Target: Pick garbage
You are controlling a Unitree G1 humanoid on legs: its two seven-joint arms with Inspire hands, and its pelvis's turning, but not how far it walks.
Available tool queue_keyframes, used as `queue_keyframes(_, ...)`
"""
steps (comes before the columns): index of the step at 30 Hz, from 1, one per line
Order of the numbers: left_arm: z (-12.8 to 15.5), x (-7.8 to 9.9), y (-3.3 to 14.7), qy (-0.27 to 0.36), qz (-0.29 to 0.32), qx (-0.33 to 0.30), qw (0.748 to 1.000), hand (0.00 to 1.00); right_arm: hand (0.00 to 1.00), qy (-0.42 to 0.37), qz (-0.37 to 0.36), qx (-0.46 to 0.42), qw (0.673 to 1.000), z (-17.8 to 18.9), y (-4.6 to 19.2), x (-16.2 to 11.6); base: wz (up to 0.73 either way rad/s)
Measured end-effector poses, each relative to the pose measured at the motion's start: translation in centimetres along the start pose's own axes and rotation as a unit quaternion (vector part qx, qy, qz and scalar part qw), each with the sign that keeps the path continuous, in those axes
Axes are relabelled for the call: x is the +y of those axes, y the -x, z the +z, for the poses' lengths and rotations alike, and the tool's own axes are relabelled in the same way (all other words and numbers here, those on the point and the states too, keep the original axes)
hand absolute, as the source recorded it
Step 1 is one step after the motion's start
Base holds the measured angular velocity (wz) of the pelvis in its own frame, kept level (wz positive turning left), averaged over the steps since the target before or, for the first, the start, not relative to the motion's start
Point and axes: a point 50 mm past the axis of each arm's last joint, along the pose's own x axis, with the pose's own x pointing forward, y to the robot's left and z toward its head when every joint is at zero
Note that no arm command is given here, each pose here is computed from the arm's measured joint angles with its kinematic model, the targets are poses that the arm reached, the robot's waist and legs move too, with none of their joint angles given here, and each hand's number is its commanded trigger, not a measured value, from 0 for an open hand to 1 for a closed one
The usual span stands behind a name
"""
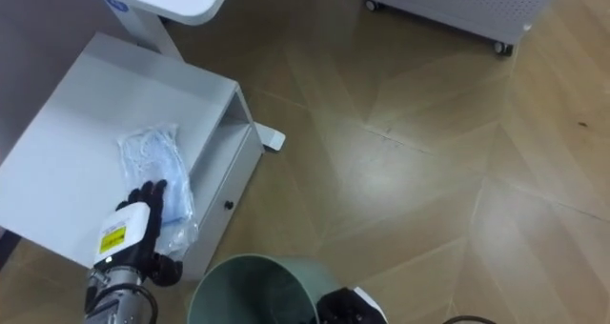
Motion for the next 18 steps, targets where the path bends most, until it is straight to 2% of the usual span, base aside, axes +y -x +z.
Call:
queue_keyframes(2, 0.05, 1.02, -0.76, -0.009, 0.017, -0.001, 1.0, 1.0, 1.0, -0.007, 0.001, 0.004, 1.0, 0.09, -0.06, -0.02, 0.0)
queue_keyframes(4, 0.1, 1.3, -0.98, -0.017, 0.021, -0.003, 1.0, 1.0, 1.0, -0.011, 0.002, 0.006, 1.0, 0.11, -0.07, -0.04, 0.0)
queue_keyframes(18, -0.06, 0.85, -0.74, -0.031, 0.003, 0.001, 1.0, 1.0, 1.0, -0.015, 0.004, 0.015, 1.0, -0.13, -0.03, -0.04, 0.0)
